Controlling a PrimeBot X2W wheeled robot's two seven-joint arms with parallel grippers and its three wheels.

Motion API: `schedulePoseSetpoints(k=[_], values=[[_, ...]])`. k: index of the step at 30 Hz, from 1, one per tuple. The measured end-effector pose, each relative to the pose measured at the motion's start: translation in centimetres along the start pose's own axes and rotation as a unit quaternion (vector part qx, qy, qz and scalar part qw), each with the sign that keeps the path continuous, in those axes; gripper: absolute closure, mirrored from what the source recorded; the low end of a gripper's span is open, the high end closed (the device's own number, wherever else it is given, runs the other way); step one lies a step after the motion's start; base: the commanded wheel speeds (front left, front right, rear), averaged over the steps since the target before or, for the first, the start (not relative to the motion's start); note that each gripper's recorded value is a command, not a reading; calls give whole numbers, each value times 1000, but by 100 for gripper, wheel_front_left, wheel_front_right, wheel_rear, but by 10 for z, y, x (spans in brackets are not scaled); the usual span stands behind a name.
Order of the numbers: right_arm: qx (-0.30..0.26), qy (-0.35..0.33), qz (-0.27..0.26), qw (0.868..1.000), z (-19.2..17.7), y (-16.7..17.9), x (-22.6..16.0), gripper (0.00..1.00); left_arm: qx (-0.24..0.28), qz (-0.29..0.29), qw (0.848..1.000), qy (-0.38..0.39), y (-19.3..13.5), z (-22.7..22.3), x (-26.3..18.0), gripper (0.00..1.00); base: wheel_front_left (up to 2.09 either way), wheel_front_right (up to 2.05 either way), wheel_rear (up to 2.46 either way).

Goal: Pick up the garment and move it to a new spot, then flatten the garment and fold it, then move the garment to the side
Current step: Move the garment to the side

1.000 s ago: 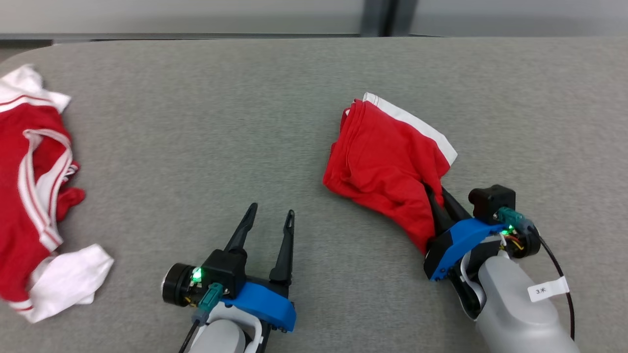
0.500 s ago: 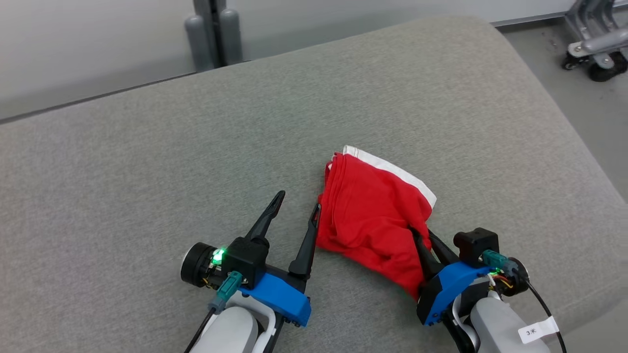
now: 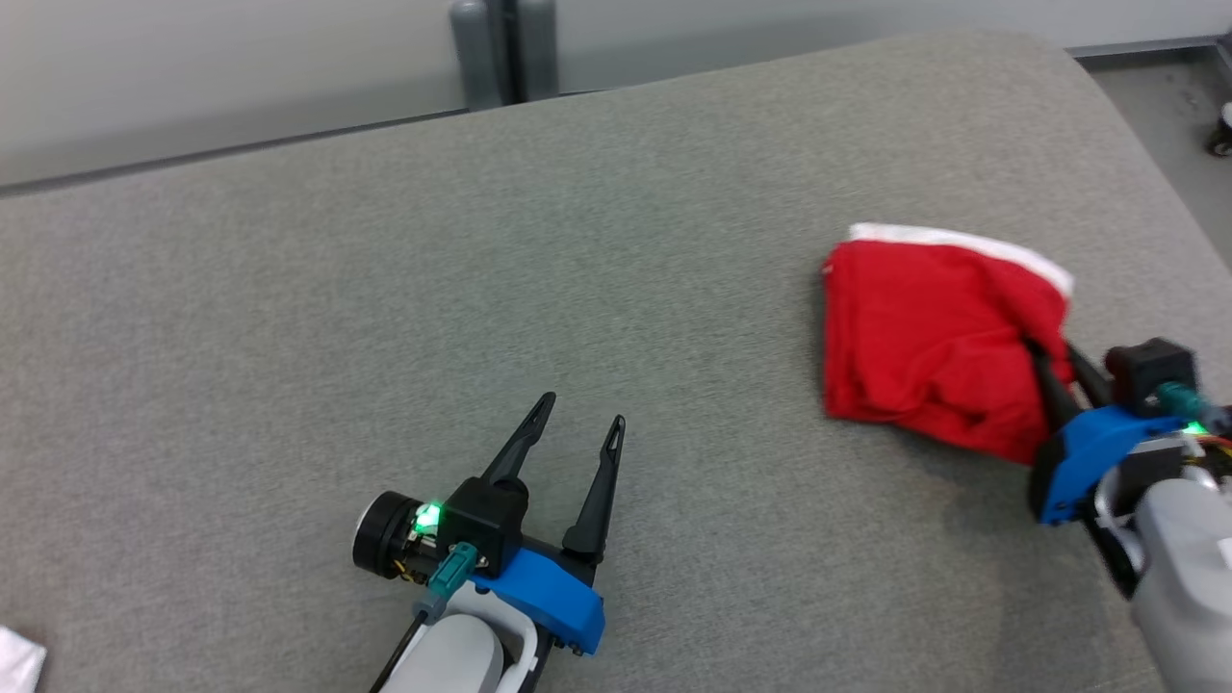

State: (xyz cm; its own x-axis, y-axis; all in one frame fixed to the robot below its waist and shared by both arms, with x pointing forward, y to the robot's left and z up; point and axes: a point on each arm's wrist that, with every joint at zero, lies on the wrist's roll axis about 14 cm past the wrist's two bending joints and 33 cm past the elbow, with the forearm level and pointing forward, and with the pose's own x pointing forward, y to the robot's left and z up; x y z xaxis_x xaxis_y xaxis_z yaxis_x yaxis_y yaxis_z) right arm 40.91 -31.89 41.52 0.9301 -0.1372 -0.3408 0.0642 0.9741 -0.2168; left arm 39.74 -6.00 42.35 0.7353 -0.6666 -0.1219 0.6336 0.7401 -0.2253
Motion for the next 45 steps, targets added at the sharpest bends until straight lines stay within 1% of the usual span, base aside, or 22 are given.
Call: schedulePoseSetpoints(k=[5,7,9,12,16,17,20,22,26,29,31,32,33,34,36,39,42,45], values=[[-23,35,-41,998,-5,-47,23,100,-7,47,999,9,30,-9,-13,0,0,0,0],[-19,49,-62,997,-7,-64,31,100,-11,64,998,13,41,-14,-17,0,0,0,0],[-27,59,-75,995,-8,-77,40,100,-13,79,997,18,51,-19,-21,0,0,0,0],[-25,64,-98,993,-5,-94,55,100,-18,99,995,24,64,-25,-26,0,0,0,0],[-7,76,-129,989,-10,-111,66,100,-23,117,992,34,76,-34,-31,0,0,0,0],[5,80,-138,987,-14,-113,67,100,-25,120,992,35,78,-35,-32,0,0,0,0],[35,93,-163,982,-29,-121,63,100,-26,123,991,37,81,-37,-33,0,0,0,0],[74,91,-193,974,-36,-132,53,100,-24,120,992,37,79,-37,-32,0,0,0,0],[98,104,-231,962,-55,-148,29,100,-18,113,993,38,76,-37,-29,0,0,0,0],[122,104,-241,957,-62,-143,23,100,-13,108,993,37,75,-36,-26,0,0,0,0],[130,104,-240,956,-64,-137,21,100,-11,107,994,37,74,-35,-25,0,0,0,0],[137,102,-241,955,-65,-135,21,84,-10,106,994,36,74,-35,-25,0,0,0,0],[141,100,-241,955,-64,-132,21,25,-8,105,994,37,74,-35,-25,0,0,0,0],[143,96,-239,956,-63,-129,23,0,-7,104,994,36,74,-34,-25,0,0,0,0],[138,82,-232,959,-53,-124,28,0,-6,106,994,33,75,-31,-25,0,0,0,0],[125,29,-218,967,-17,-115,44,0,-1,121,992,23,82,-23,-28,0,0,0,0],[121,-29,-191,974,22,-93,58,0,3,144,990,9,92,-12,-34,0,0,0,0],[113,-82,-159,977,57,-68,63,0,6,171,985,-6,103,0,-43,0,0,0,0]])
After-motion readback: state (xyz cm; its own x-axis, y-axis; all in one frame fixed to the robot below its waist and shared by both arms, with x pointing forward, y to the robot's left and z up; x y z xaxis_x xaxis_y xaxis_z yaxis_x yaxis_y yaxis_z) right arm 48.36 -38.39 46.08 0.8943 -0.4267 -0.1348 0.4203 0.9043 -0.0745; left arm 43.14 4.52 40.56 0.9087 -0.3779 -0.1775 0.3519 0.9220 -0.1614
